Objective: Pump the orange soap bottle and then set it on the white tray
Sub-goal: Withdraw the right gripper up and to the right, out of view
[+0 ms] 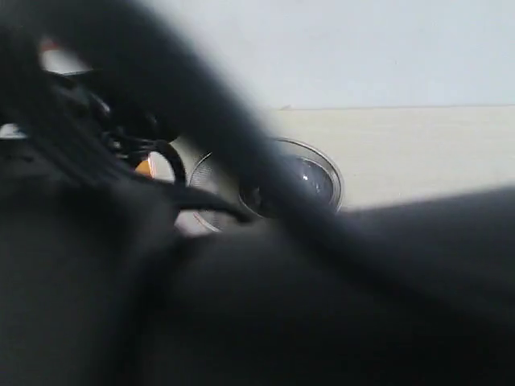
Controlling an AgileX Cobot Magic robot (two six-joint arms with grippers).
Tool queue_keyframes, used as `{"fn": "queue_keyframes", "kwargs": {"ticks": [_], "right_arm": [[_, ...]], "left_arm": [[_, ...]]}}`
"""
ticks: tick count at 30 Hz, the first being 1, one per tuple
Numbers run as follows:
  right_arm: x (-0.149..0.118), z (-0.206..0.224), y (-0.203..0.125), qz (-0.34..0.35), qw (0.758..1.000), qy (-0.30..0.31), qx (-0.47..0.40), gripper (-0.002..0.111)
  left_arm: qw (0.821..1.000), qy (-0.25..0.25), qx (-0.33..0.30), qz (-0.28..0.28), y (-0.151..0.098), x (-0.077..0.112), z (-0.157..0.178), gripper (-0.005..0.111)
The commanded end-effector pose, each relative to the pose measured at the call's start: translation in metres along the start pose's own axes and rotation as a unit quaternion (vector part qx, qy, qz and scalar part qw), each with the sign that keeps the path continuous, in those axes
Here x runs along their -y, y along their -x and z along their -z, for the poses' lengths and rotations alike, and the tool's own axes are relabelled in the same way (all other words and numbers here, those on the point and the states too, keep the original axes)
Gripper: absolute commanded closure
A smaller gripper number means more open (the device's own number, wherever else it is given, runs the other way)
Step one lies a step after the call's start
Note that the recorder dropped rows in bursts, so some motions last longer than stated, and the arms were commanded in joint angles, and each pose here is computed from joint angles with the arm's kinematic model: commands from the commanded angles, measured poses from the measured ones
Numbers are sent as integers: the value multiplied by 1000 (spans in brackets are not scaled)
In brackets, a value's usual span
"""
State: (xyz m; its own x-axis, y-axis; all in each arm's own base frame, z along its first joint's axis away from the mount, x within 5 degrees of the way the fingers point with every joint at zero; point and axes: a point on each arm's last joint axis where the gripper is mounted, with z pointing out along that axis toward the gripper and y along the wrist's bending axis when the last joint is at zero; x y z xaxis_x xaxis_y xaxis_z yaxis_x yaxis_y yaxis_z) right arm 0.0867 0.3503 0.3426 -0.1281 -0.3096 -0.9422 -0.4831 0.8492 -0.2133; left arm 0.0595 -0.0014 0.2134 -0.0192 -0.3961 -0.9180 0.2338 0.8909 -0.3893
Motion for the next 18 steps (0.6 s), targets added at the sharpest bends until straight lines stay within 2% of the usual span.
{"fn": "queue_keyframes", "kwargs": {"ticks": [1,3,5,14,16,18], "right_arm": [[42,25,5,-30,999,-13,10,48],[64,36,1,-44,999,-28,11,61],[93,48,-6,-60,996,-67,10,69],[151,77,-27,-64,994,-80,37,71],[162,83,-33,-69,994,-79,39,80],[172,87,-40,-76,993,-79,45,94]], "left_arm": [[1000,-5,-3,-2,-2,0,0,102],[1000,-5,-3,-2,-2,0,0,102],[1000,-5,-3,-2,-2,0,0,102],[1000,-5,-3,-2,-2,0,0,102],[1000,-5,-3,-2,-2,0,0,102],[1000,-5,-3,-2,-2,0,0,102]]}}
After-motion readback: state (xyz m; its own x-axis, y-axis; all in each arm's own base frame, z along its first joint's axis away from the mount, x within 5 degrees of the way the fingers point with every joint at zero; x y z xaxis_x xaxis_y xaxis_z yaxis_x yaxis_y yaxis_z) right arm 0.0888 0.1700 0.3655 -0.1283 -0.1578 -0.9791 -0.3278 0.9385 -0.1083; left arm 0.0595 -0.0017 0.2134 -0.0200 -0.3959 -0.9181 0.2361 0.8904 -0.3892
